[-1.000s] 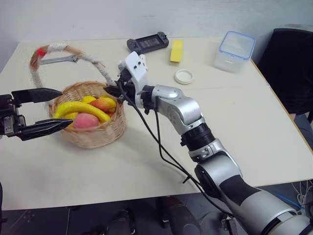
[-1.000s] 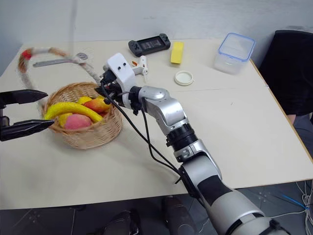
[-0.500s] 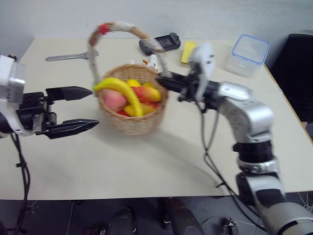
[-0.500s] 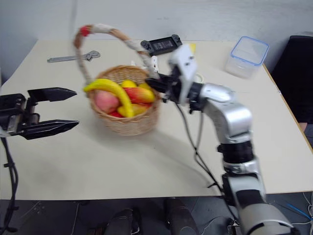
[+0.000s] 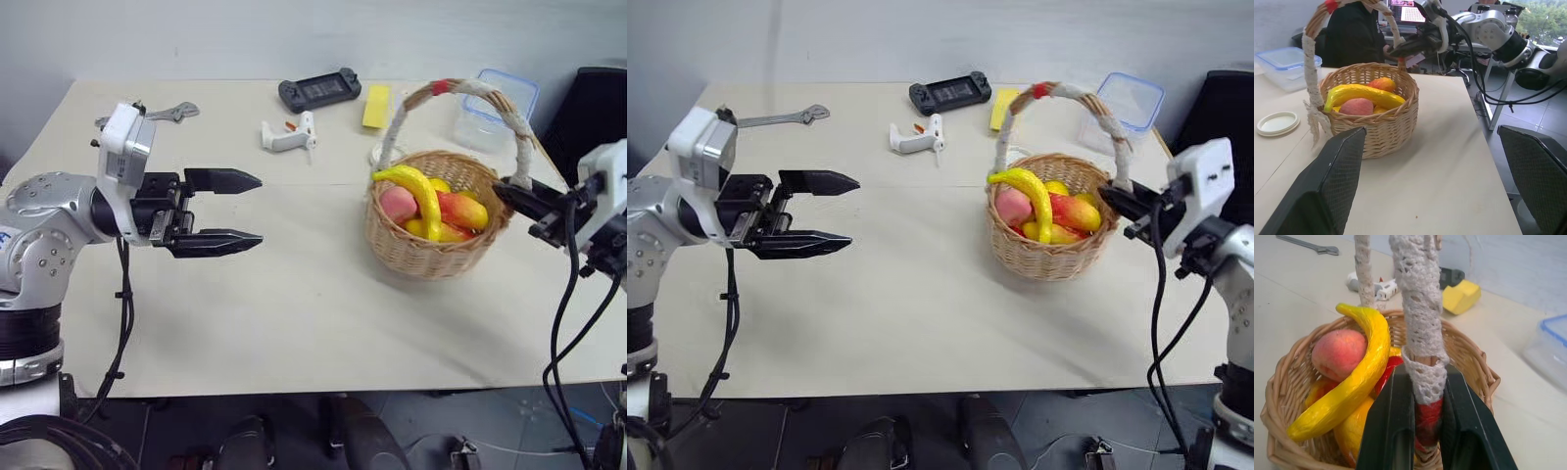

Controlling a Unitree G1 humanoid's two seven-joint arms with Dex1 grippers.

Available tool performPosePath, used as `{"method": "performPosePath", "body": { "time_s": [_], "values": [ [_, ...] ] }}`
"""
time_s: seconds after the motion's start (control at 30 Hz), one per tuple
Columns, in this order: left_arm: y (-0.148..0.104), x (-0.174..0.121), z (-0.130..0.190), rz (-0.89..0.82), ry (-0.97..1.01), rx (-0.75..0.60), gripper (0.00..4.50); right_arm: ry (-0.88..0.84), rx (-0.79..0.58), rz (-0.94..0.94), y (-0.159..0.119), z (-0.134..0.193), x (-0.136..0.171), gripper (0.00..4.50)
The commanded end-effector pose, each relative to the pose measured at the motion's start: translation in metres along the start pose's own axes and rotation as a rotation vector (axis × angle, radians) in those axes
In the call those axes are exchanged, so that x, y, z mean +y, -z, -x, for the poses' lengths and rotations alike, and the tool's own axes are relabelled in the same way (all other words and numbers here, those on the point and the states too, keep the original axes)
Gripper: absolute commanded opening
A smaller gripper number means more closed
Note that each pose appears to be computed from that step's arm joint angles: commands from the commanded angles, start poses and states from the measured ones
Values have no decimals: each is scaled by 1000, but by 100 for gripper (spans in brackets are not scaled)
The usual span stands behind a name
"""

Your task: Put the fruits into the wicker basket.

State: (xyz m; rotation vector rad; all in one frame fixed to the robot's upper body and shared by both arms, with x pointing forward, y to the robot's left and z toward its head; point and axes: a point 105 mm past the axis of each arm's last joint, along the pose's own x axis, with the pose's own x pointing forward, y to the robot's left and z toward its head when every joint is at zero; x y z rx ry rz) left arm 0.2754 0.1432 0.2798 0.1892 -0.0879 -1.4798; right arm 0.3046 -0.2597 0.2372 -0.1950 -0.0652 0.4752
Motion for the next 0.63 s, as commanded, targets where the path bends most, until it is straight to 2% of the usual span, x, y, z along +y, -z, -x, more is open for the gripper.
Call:
{"method": "performPosePath", "body": {
  "time_s": [0.03,0.3,0.43,0.5,0.63],
  "values": [
    [-4,3,-4,-33,22,-3,450,18,-57,-9,-6,14,0,156],
    [-2,12,-2,-38,27,-2,450,47,45,37,-19,91,-22,435],
    [-4,19,4,-60,1,0,450,-13,186,-16,-36,143,-37,445],
    [-6,23,4,-73,-19,-14,450,-16,234,-31,-39,155,-43,445],
    [-6,29,1,-73,-46,-38,450,-10,185,-94,-51,158,-53,445]
  ]
}}
